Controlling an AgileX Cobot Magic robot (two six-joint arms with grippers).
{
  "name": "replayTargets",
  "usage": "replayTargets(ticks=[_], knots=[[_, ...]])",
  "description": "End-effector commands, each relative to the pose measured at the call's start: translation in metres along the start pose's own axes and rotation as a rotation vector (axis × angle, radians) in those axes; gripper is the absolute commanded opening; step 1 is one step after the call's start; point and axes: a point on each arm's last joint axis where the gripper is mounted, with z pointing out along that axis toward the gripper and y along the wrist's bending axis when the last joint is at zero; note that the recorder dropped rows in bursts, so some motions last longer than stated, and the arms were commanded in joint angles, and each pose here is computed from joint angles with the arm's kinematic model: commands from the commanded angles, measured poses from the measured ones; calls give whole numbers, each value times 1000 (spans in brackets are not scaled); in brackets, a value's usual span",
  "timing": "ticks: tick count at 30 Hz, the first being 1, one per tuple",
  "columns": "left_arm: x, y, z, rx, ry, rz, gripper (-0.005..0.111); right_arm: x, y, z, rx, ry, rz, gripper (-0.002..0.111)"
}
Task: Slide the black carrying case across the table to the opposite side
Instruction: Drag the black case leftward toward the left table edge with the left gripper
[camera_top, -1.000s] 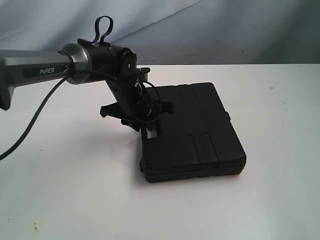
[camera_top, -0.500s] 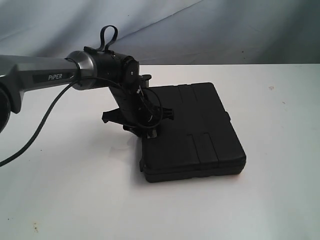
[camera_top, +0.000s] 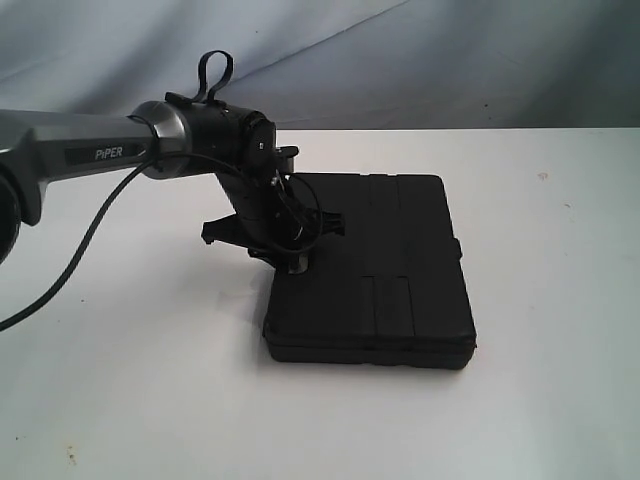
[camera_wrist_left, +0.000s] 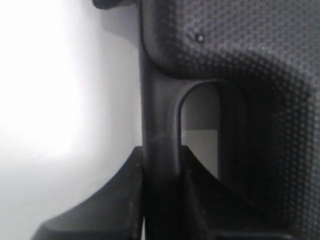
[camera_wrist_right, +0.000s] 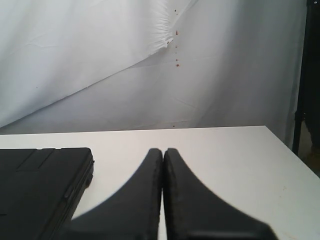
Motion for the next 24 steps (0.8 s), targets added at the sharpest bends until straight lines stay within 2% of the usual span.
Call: replayTargets(ticks=[1, 7, 14, 24], knots=[[4, 12, 3, -30, 44, -2, 0, 1, 0, 0, 7, -6, 4, 0], [7, 34, -3, -47, 37, -36, 0, 1, 0, 0, 7, -6, 4, 0], [6, 66, -14, -97, 32, -25, 0, 1, 0, 0, 7, -6, 4, 0], [9, 104, -15, -146, 54, 41, 0, 1, 0, 0, 7, -6, 4, 0]])
